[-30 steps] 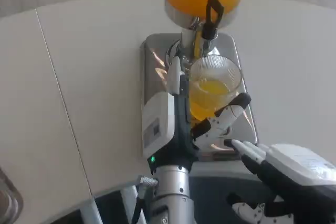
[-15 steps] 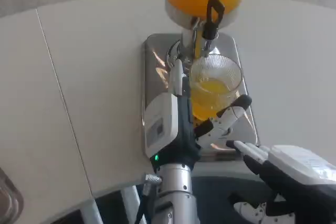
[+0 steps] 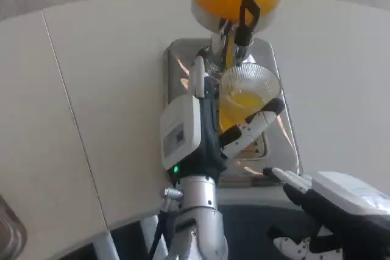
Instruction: Grasp the cup under the faucet to collect the drink, then remove the cup.
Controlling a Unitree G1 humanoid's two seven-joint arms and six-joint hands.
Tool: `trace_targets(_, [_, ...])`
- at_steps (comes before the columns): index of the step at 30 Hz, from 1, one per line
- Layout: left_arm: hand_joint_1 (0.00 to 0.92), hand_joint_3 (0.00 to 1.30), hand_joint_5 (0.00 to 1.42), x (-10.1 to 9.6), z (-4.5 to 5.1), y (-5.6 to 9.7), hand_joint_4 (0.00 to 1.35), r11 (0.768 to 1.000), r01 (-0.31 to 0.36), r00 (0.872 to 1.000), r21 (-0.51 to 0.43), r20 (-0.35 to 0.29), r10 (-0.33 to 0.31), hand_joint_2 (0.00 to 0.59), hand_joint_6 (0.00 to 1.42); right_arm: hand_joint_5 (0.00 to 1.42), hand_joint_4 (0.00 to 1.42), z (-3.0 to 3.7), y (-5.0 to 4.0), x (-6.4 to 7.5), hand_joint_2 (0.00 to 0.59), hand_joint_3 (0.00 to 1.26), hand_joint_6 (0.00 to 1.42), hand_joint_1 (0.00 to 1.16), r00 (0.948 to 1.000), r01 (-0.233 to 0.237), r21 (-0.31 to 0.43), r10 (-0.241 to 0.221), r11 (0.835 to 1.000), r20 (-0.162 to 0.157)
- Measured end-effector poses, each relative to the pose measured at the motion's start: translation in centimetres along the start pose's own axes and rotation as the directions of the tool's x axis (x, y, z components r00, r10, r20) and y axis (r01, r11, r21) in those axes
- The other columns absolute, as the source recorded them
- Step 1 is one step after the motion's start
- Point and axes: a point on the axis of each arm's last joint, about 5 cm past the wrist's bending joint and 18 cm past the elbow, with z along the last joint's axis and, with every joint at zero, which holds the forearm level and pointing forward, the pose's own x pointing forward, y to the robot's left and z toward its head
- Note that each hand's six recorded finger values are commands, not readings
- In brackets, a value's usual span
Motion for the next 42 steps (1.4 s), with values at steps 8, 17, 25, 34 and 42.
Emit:
trace_targets(8, [0.271,0.0,0.35,0.79,0.21,-0.25,0.0,0.998,-0.014,1.0,0.057,-0.008,0.014,0.044,0.46,0.0,0.0,-0.17,-0.11,-0.01,0.507,0.0,0.0,0.58,0.9999,-0.013,0.01,0.014,1.0,-0.005])
trace_targets(17, [0.289,0.0,0.41,0.65,0.01,-0.52,0.0,0.998,-0.006,1.0,0.065,-0.002,0.006,0.033,0.55,0.0,0.0,-0.52,-0.08,0.12,0.502,0.0,0.0,0.62,0.9994,-0.028,0.031,0.028,0.999,-0.018])
trace_targets(25, [0.343,0.0,0.45,0.56,0.06,-0.68,0.0,0.997,-0.016,1.0,0.071,0.007,0.015,0.037,0.63,0.0,0.0,-0.6,-0.15,0.22,0.503,0.0,0.0,0.63,0.9992,-0.03,0.048,0.031,0.998,-0.025])
trace_targets(34, [0.371,0.0,0.41,0.48,-0.05,-0.94,0.0,0.996,-0.007,1.0,0.091,0.009,0.007,0.041,0.5,0.0,0.0,-0.74,-0.26,0.56,0.504,0.0,0.0,0.64,0.9987,-0.032,0.067,0.035,0.997,-0.037])
trace_targets(42, [0.372,0.0,0.44,0.73,0.01,-0.99,0.02,0.993,-0.019,1.0,0.121,-0.003,0.02,0.039,0.55,0.0,0.0,-0.98,-0.23,0.82,0.505,0.0,0.0,0.65,0.9977,-0.045,0.08,0.049,0.996,-0.046])
